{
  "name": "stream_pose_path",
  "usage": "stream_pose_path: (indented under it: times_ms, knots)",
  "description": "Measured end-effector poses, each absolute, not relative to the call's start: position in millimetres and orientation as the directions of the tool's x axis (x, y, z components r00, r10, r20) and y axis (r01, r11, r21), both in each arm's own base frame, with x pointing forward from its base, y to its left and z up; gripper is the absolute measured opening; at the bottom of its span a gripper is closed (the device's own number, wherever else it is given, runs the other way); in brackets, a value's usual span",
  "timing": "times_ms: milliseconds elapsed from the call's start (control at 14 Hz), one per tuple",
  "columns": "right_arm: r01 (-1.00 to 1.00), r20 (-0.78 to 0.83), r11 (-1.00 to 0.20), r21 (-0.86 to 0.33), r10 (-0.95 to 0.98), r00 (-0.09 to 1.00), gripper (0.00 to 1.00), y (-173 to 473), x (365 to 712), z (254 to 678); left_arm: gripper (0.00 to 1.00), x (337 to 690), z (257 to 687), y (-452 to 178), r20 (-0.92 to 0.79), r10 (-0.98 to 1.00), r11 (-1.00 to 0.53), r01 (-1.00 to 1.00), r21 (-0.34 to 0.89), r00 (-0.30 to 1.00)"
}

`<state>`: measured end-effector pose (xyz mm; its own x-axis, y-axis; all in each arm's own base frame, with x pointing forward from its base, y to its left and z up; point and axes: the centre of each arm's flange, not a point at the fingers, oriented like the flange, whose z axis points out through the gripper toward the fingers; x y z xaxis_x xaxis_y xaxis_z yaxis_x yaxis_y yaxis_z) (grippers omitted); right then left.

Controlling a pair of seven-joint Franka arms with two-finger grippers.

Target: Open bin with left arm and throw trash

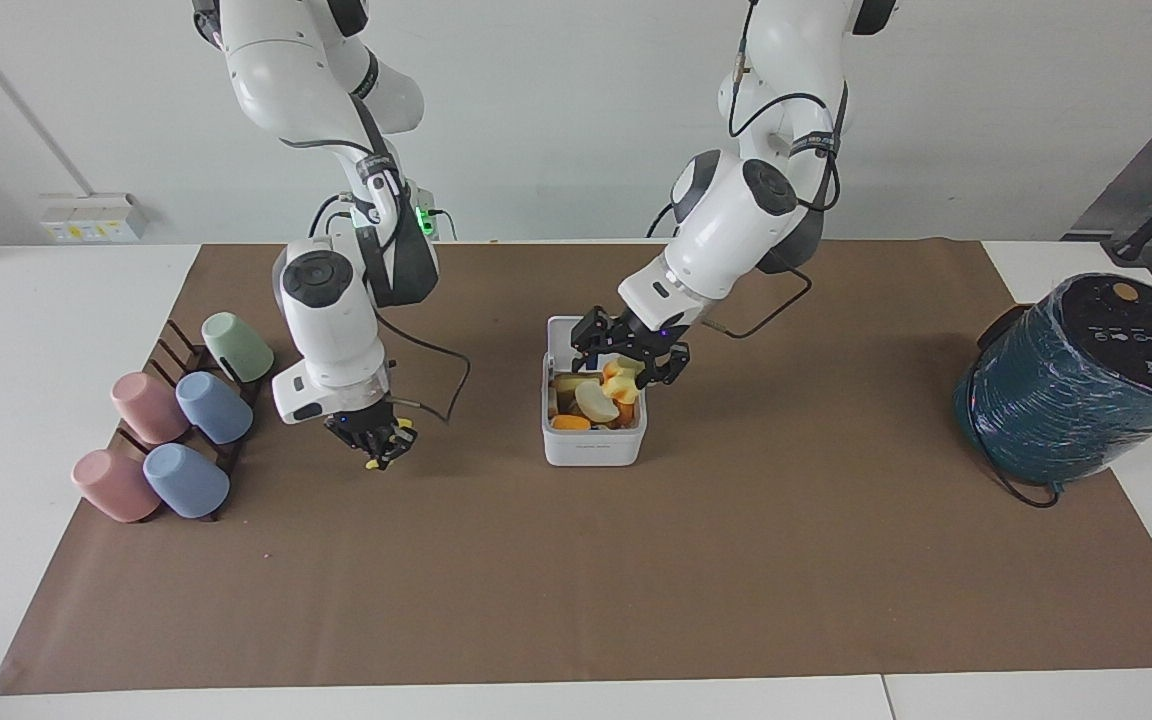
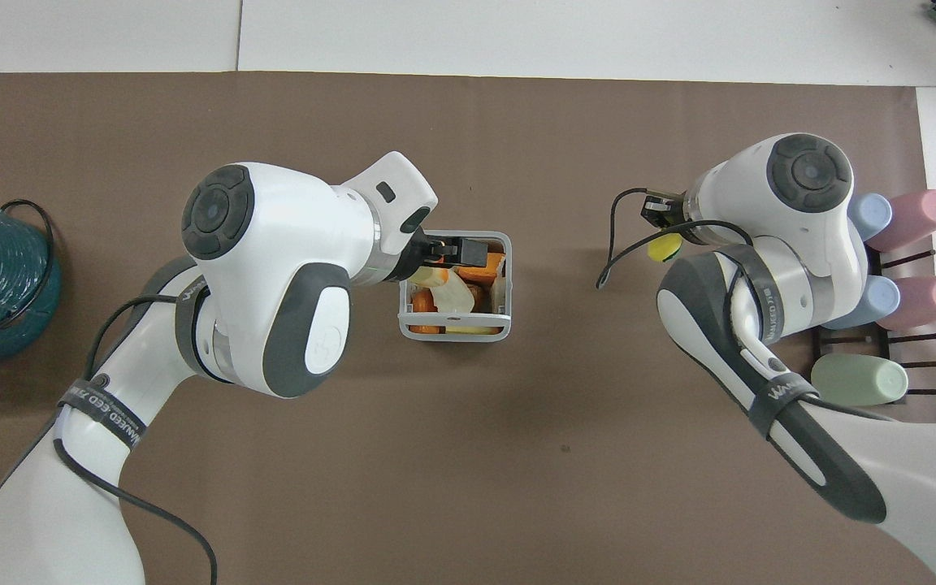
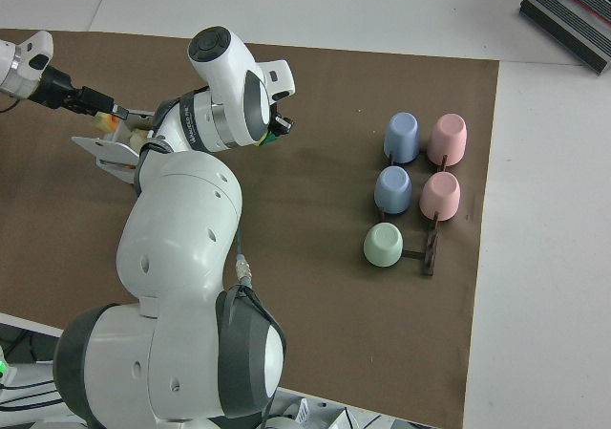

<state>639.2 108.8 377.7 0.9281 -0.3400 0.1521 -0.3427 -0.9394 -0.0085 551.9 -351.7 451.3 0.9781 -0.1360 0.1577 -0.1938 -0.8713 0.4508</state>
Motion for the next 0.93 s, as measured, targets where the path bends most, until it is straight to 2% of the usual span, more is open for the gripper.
stream_pose_path:
  times_ms: [214,643,929]
  knots:
    - [-0.363,0.156,-0.931,-0.027,-0.363,0.919,0.03,109.8,634.4,411.9,1.00,542.5,453.6,-368.8,0.148,-0.103,-0.871,-0.161,0.464,0.984]
    - [-0.359,0.162,-0.933,-0.035,-0.360,0.919,0.03,115.3,634.6,420.4,1.00,539.9,455.9,-373.8,0.147,-0.080,-0.874,-0.140,0.465,0.986]
    - [-0.434,0.129,-0.890,-0.141,-0.451,0.883,0.03,170.5,632.2,456.9,1.00,547.3,479.5,-338.7,0.145,-0.133,-0.917,-0.178,0.358,0.980]
